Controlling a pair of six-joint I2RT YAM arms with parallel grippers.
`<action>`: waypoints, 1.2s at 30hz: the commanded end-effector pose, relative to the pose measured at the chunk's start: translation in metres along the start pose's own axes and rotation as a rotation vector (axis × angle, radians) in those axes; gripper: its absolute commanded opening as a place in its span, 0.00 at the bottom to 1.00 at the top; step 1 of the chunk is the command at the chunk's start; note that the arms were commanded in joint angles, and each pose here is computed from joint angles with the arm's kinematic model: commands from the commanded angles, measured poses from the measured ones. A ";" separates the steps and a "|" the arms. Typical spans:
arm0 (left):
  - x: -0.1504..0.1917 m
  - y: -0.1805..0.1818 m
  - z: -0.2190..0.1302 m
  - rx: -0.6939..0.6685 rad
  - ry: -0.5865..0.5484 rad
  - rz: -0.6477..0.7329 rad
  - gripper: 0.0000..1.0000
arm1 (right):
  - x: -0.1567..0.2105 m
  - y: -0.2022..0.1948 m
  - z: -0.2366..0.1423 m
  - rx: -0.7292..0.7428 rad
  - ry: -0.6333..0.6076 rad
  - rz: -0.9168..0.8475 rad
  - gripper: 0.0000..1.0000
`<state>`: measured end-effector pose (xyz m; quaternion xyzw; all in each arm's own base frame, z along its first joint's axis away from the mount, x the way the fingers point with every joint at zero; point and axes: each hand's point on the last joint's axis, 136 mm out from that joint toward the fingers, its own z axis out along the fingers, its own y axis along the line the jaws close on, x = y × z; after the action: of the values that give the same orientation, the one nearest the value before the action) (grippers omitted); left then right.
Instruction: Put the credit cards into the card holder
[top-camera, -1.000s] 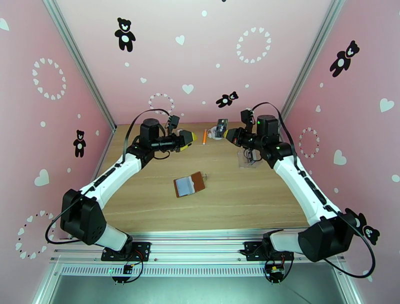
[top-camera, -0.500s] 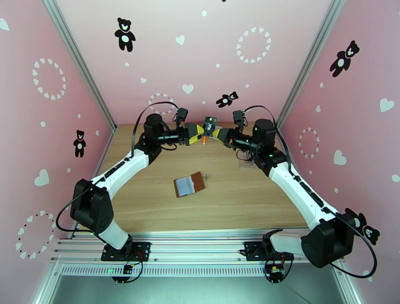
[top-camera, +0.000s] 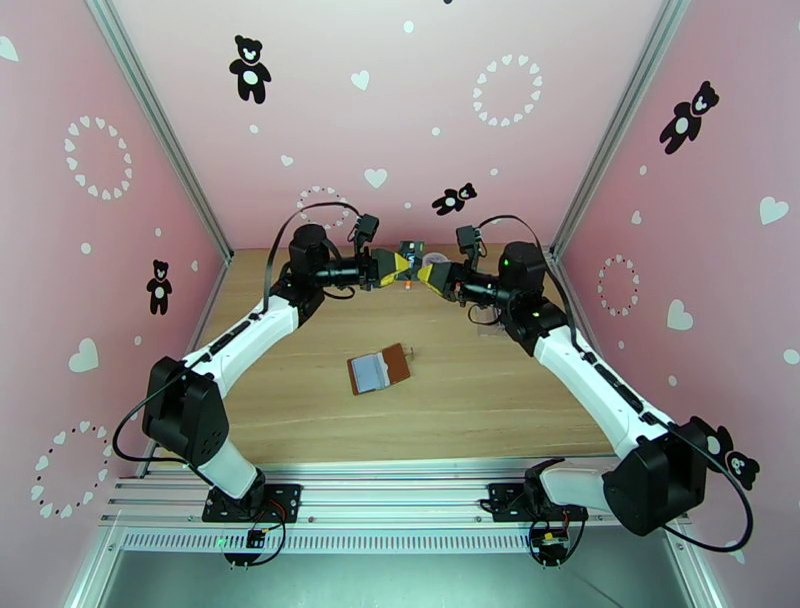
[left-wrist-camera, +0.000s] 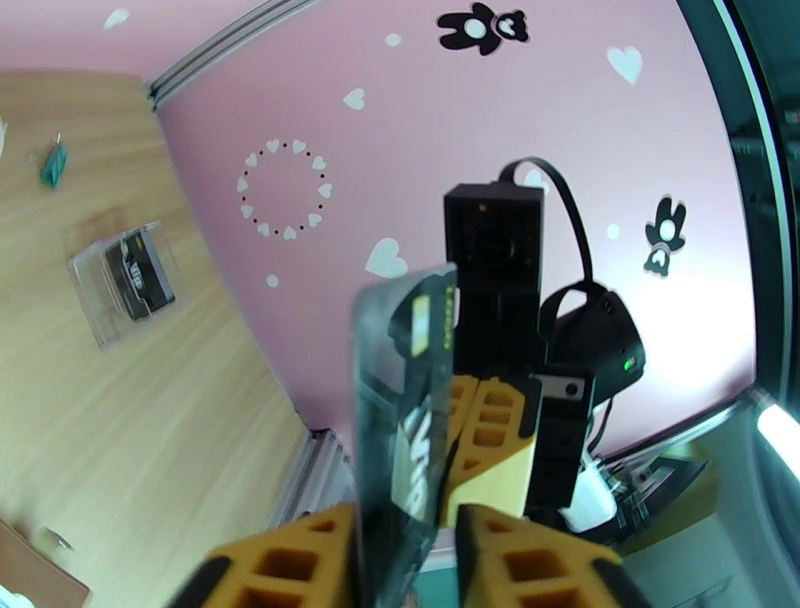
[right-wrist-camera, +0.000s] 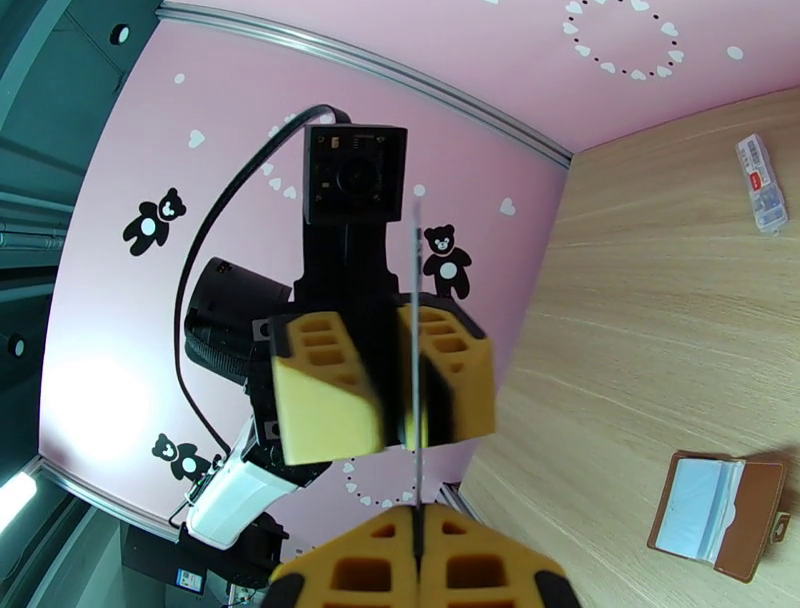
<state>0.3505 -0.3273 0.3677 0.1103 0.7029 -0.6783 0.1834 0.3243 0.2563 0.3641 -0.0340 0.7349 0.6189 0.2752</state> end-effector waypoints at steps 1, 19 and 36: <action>0.001 -0.010 0.000 0.017 0.019 0.015 0.03 | 0.003 0.007 -0.001 -0.018 0.009 -0.055 0.02; 0.012 -0.014 -0.001 0.053 0.058 0.005 0.00 | -0.024 0.023 0.015 -0.102 -0.019 -0.093 0.17; 0.023 0.103 -0.054 -0.494 -0.065 -0.171 0.64 | 0.005 -0.057 0.013 0.214 0.077 -0.038 0.00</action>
<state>0.3541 -0.3121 0.3317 0.0683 0.7492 -0.6372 0.1675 0.3449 0.2632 0.3504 -0.0486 0.7504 0.5961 0.2814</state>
